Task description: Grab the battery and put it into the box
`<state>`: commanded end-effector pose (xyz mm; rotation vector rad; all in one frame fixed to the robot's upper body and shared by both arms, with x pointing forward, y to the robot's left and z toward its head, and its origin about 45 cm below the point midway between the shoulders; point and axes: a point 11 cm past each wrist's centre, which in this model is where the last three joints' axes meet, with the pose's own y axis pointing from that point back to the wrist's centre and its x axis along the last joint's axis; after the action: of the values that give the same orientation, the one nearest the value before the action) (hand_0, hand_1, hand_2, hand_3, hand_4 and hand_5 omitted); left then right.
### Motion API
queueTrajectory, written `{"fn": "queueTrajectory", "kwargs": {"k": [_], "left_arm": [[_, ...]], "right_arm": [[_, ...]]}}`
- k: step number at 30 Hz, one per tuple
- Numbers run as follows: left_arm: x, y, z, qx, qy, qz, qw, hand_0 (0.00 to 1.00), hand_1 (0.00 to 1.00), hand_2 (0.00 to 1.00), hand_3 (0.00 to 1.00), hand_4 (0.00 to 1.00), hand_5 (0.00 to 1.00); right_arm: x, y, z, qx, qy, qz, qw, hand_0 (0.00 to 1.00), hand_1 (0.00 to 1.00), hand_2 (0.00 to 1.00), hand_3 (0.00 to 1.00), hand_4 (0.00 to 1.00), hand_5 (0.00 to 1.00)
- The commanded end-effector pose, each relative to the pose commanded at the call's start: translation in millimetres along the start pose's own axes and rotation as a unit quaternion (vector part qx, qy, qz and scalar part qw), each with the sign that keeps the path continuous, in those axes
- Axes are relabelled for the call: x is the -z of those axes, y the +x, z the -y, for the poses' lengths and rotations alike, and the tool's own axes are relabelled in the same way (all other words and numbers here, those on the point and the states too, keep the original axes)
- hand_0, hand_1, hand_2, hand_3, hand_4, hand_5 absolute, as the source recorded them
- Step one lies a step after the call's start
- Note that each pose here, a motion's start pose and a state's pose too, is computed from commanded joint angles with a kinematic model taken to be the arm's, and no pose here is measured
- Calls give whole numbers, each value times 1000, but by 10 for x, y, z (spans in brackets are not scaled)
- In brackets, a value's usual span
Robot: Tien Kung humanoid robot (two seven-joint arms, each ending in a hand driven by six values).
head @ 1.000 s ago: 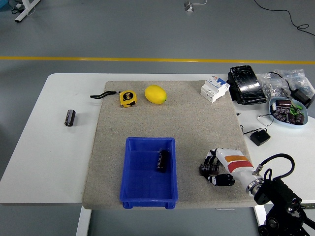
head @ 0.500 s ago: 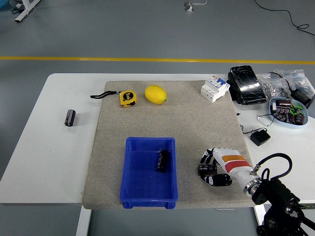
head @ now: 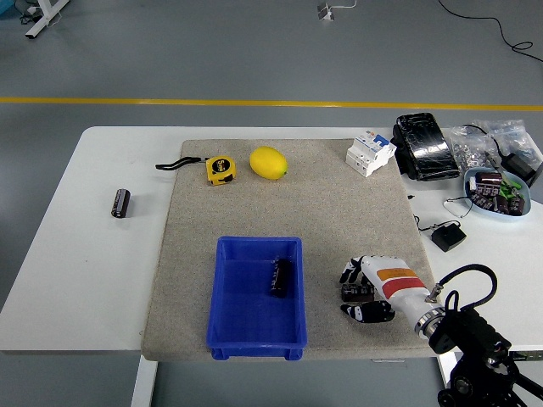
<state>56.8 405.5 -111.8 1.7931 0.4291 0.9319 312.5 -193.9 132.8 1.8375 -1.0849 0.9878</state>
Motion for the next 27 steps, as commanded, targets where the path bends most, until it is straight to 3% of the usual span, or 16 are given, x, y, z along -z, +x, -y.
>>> {"fn": "queueTrajectory", "kwargs": {"k": [2,3,27], "left_arm": [[3,-4,0,0,0,0,1000,694,668,708,623,641,649],[5,-6,0,0,1,1,1000,695,668,709,623,641,649],[-7,7,0,1,-1,3,1000,695,668,708,623,642,650]], "right_arm": [[-3,-8,-1,-1,-1,0,1000,305,450,524,503,893,212],[-8,-13,-1,-1,-2,1,1000,285,417,479,479,875,216],[-93,77,16,-15,-11,-5,1000,248,385,455,472,830,193]]}}
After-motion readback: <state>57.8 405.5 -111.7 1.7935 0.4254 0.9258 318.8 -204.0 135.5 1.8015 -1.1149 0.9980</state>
